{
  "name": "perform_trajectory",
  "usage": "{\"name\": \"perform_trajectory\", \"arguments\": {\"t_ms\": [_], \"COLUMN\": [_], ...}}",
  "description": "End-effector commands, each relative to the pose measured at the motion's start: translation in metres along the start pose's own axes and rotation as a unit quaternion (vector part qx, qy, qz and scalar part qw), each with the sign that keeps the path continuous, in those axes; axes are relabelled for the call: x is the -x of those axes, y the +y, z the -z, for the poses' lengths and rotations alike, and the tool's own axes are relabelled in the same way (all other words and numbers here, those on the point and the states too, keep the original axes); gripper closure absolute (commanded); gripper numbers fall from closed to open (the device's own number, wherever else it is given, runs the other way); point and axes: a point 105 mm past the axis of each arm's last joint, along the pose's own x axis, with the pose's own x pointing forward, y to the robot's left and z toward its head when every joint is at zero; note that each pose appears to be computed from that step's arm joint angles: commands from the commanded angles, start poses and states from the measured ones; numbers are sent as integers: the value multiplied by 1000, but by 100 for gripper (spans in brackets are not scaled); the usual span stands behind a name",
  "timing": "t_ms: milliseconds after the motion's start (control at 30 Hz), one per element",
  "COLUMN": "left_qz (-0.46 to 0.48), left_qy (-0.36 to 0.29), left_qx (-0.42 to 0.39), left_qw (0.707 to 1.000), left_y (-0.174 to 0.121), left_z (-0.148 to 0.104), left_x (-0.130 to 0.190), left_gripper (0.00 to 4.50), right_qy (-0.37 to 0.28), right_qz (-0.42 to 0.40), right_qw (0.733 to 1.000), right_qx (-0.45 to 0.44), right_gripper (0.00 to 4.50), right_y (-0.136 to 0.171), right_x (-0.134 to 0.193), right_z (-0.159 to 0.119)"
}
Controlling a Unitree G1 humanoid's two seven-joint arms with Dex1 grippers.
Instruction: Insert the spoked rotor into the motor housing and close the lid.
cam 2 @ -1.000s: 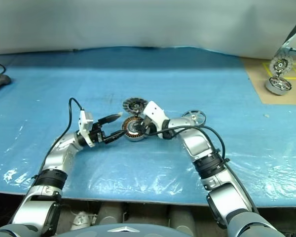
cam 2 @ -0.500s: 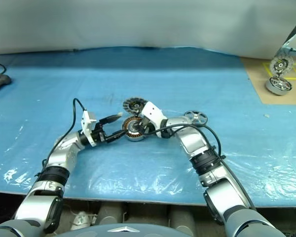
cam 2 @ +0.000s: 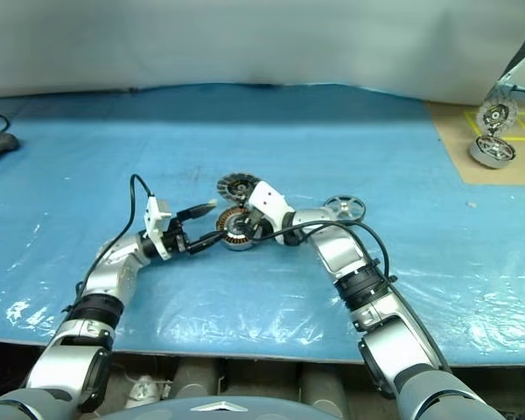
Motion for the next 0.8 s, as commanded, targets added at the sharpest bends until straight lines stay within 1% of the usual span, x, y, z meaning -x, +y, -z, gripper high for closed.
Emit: {"name": "perform_trajectory", "arguments": {"t_ms": [33, 200, 233, 333, 500, 667, 733, 800], "left_qz": [10, 10, 10, 10, 12, 14, 13, 14], "left_qy": [-5, -5, -6, -7, -7, -7, -8, -9], "left_qx": [-15, -16, -17, -17, -16, -15, -14, -14], "left_qw": [1000, 1000, 1000, 1000, 1000, 1000, 1000, 1000], "left_y": [-3, -4, -4, -4, -5, -6, -6, -6], "left_z": [-4, -4, -4, -5, -5, -4, -5, -5], "left_x": [0, 1, 1, 2, 2, 3, 3, 3], "left_gripper": [17, 17, 17, 17, 17, 17, 17, 17], "right_qy": [6, 11, 14, 15, -19, -79, -96, -103], "right_qz": [-3, -7, -11, -19, -10, -10, -7, -2], "right_qw": [1000, 1000, 1000, 999, 999, 996, 994, 993], "right_qx": [-2, -13, -16, -21, -34, -48, -53, -54], "right_gripper": [396, 396, 323, 230, 230, 230, 267, 320], "right_y": [2, 4, 5, 9, 2, -3, -4, -5], "right_x": [-1, -1, -1, -1, 5, 15, 16, 15], "right_z": [5, 11, 14, 15, -1, -31, -39, -41]}}
